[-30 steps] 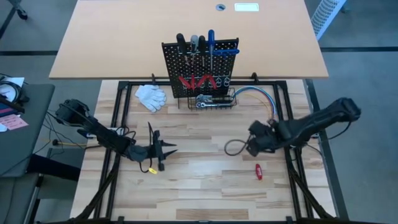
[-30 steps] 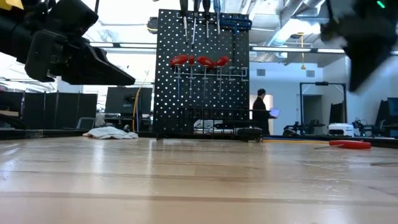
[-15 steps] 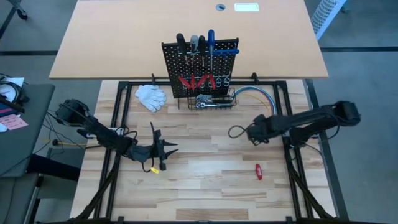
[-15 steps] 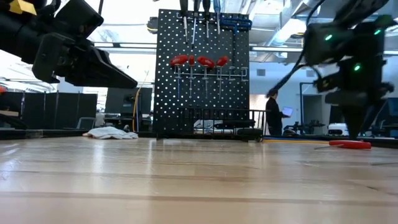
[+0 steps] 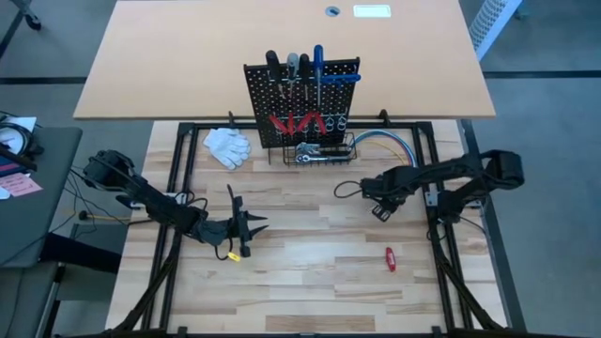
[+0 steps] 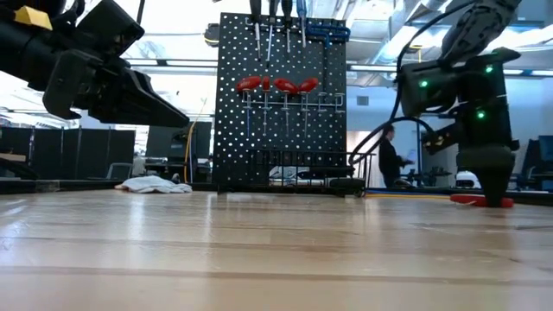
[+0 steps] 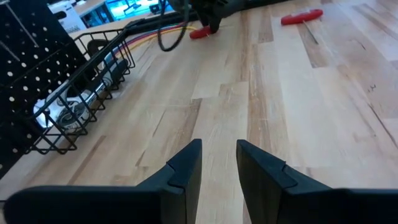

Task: Hang tools onto peg board
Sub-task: Hang the red allen wrench on the pegboard

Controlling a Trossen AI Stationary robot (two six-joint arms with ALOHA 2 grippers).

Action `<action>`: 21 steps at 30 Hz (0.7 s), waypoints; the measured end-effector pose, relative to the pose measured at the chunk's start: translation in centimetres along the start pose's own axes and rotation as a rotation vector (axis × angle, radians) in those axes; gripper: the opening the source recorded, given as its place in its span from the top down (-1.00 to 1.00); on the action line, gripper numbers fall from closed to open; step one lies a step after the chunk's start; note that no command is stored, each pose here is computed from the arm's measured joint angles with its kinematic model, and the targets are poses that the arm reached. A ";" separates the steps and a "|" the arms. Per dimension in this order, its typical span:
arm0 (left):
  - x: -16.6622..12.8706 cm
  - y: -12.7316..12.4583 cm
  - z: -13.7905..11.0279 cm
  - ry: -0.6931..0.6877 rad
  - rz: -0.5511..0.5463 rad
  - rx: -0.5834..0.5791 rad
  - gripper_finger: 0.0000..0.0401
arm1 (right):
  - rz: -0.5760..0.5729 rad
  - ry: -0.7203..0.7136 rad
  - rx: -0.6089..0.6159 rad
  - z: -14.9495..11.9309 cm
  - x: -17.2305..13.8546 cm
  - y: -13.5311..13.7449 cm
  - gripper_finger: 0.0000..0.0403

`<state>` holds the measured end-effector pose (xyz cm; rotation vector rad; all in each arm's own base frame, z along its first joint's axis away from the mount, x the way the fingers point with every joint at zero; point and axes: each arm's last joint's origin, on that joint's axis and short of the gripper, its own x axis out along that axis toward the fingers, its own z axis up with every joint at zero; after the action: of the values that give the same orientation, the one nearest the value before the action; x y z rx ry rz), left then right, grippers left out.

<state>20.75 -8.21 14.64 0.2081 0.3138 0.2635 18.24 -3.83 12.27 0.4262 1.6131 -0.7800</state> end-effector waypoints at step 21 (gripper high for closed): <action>1.2 1.2 1.3 -0.101 -0.161 -0.173 0.17 | 0.243 -1.226 -0.416 2.4 -12.8 15.3 0.99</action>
<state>22.00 -6.97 15.82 0.0249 0.2051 0.1192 32.66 7.22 20.76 -0.1724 0.5105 -0.3428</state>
